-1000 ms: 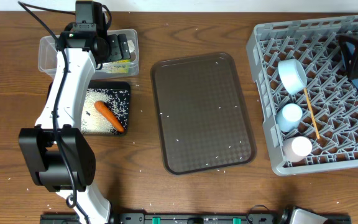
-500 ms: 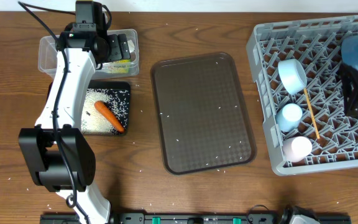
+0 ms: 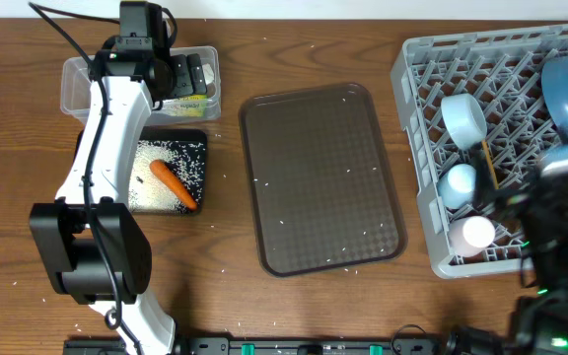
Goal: Sort waste into correct bins and load items into the dishwasher rack
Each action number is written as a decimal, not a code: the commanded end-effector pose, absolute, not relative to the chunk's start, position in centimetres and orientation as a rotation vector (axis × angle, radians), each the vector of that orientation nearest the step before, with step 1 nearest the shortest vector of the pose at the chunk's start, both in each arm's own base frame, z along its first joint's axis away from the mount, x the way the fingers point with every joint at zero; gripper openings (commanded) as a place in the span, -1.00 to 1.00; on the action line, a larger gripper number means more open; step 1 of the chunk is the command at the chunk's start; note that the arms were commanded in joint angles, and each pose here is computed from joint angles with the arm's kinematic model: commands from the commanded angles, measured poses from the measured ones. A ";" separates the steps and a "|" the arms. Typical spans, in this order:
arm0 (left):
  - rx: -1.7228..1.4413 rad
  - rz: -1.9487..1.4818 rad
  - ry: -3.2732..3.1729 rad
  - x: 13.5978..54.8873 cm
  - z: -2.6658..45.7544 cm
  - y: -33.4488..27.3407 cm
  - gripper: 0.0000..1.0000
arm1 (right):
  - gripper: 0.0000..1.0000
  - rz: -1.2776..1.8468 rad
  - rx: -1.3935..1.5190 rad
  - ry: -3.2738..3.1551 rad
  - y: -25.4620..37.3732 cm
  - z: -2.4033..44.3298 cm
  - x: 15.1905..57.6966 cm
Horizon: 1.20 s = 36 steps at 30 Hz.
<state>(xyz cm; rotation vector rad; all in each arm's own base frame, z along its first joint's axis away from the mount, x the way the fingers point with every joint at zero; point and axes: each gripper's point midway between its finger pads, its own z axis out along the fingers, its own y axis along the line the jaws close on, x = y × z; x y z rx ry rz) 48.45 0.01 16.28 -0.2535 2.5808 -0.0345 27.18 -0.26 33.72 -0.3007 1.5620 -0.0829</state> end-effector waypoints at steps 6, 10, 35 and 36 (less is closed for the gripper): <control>-0.258 -0.037 2.577 48.3 16.5 0.0 0.96 | 0.98 -0.176 -0.468 1.490 2.0 22.8 25.6; -0.258 -0.037 2.577 48.3 16.5 0.0 0.96 | 0.98 -0.205 -0.554 1.477 3.0 19.2 25.1; -0.258 -0.037 2.577 48.3 16.5 0.0 0.96 | 0.98 -0.032 -0.461 1.547 4.0 16.4 24.0; -0.258 -0.037 2.577 48.3 16.5 0.0 0.96 | 0.98 -0.032 -0.461 1.547 4.0 16.4 24.0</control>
